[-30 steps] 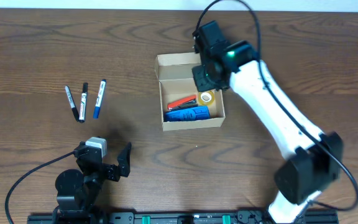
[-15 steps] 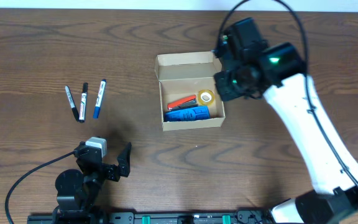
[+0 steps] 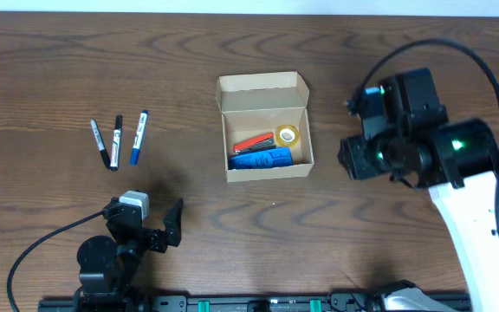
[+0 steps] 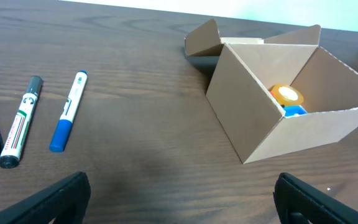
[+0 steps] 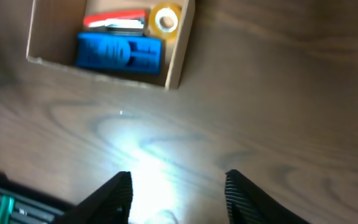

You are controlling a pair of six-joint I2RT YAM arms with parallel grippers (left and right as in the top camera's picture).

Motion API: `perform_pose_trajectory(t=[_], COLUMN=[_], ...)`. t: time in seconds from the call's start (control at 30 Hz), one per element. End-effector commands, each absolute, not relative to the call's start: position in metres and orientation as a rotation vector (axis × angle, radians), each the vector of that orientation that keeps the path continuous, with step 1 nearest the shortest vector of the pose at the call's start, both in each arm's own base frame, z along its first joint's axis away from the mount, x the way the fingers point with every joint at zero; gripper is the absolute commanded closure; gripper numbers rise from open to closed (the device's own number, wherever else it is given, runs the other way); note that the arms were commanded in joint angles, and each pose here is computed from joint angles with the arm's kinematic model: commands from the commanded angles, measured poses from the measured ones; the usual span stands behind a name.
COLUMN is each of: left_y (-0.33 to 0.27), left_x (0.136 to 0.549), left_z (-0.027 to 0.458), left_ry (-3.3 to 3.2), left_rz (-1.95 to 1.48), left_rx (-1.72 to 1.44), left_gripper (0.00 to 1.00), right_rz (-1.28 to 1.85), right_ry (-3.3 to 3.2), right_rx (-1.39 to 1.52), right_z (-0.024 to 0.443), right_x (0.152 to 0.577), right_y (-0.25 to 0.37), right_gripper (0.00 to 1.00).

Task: Pack container
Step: 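Open the right gripper, release the tape, retract right arm to side, then move the left gripper forward over the blue marker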

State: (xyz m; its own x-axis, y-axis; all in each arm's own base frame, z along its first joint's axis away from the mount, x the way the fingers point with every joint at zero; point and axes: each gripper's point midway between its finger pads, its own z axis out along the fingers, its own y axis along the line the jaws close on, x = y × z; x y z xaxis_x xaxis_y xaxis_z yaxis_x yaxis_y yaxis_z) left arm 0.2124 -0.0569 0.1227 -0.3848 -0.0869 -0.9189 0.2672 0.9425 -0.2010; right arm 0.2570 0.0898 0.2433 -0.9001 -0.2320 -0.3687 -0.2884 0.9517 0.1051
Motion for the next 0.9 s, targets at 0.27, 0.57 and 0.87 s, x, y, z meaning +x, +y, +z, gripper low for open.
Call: perform_pose_trajectory(t=[0.27,0.57,0.87], left_y=[-0.059,-0.066,-0.055], left_x=[0.212,0.212,0.210], left_z=[0.115,0.126,0.212], left_ry=[1.948,1.920,1.764], left_rz=[-0.410,-0.522,-0.455], left_rx=[0.103,0.043,0.022], left_gripper=[0.05,0.05,0.05], right_rz=[0.263,0.257,0.257], right_ry=[2.675,2.720,2.720], right_rx=[-0.417,-0.419,-0.419], right_z=[0.270,0.266,0.266], right_x=[0.214,0.201,0.201], right_y=[0.082,0.078,0.078], right_gripper=[0.12,0.01,0.01])
